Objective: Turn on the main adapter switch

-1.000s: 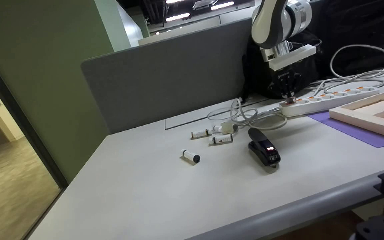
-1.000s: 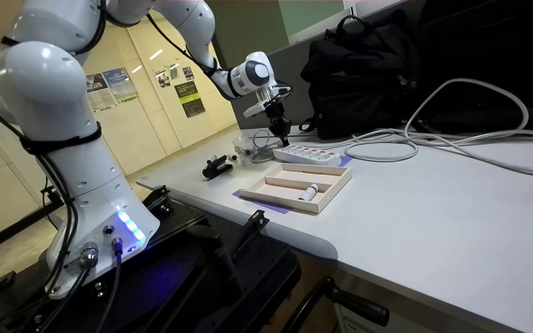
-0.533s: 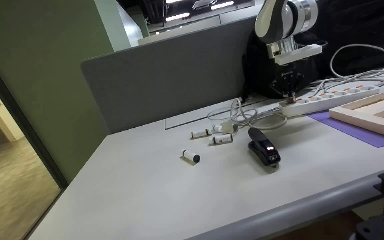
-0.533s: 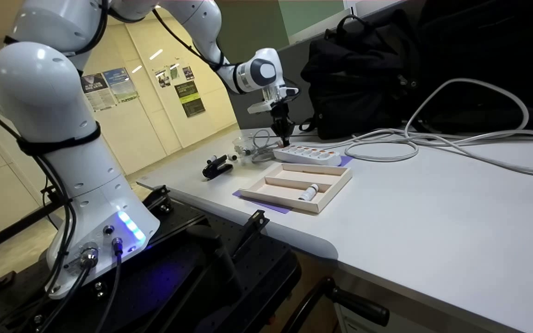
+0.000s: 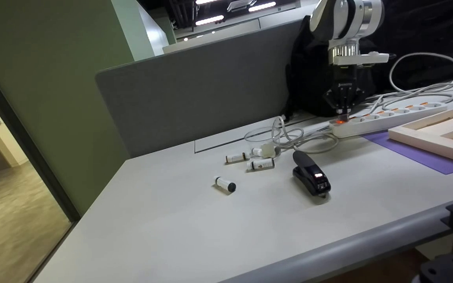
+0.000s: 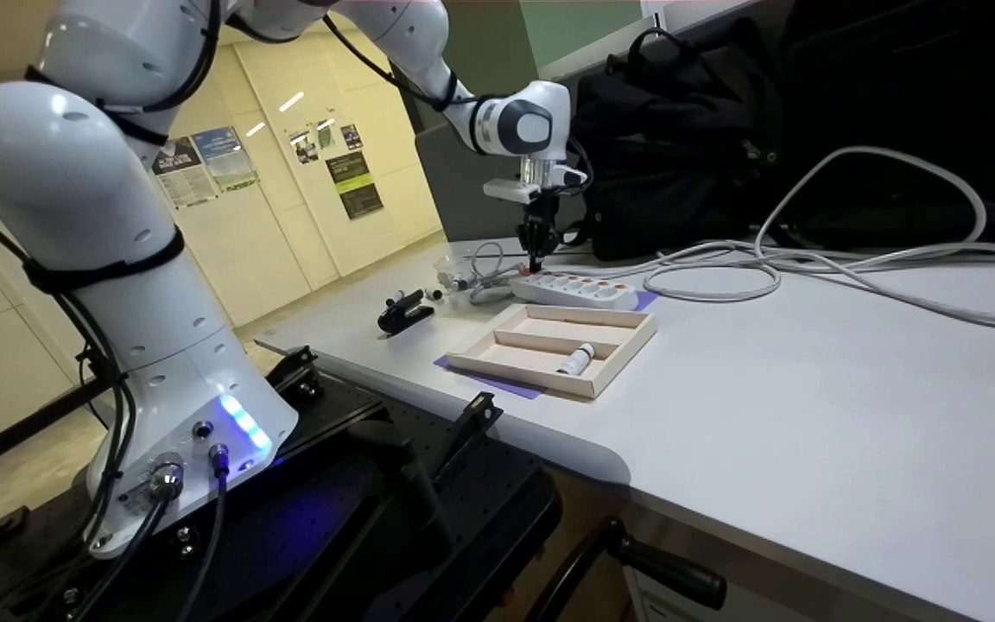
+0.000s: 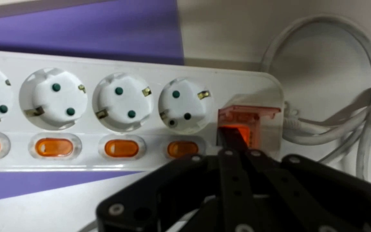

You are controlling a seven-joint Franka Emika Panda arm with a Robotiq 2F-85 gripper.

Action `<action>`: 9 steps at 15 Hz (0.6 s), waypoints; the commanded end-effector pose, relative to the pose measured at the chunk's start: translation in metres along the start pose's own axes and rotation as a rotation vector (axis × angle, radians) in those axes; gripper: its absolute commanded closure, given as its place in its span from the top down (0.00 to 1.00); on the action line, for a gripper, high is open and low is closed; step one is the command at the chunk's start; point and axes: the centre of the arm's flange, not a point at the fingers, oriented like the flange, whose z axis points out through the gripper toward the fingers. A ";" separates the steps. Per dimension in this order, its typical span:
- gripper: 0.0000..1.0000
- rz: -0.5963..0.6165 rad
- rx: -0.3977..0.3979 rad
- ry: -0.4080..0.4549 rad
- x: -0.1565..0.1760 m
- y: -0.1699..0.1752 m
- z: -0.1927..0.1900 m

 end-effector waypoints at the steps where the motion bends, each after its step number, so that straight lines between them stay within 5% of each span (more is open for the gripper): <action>1: 0.00 -0.074 0.002 -0.059 0.014 -0.011 -0.054; 5: 0.00 -0.191 -0.057 -0.057 -0.001 -0.036 -0.146; 6: 0.26 -0.147 -0.021 -0.053 0.001 -0.026 -0.099; 7: 0.01 -0.156 -0.023 -0.042 -0.003 -0.031 -0.119; 9: 0.15 -0.156 -0.023 -0.043 -0.004 -0.031 -0.117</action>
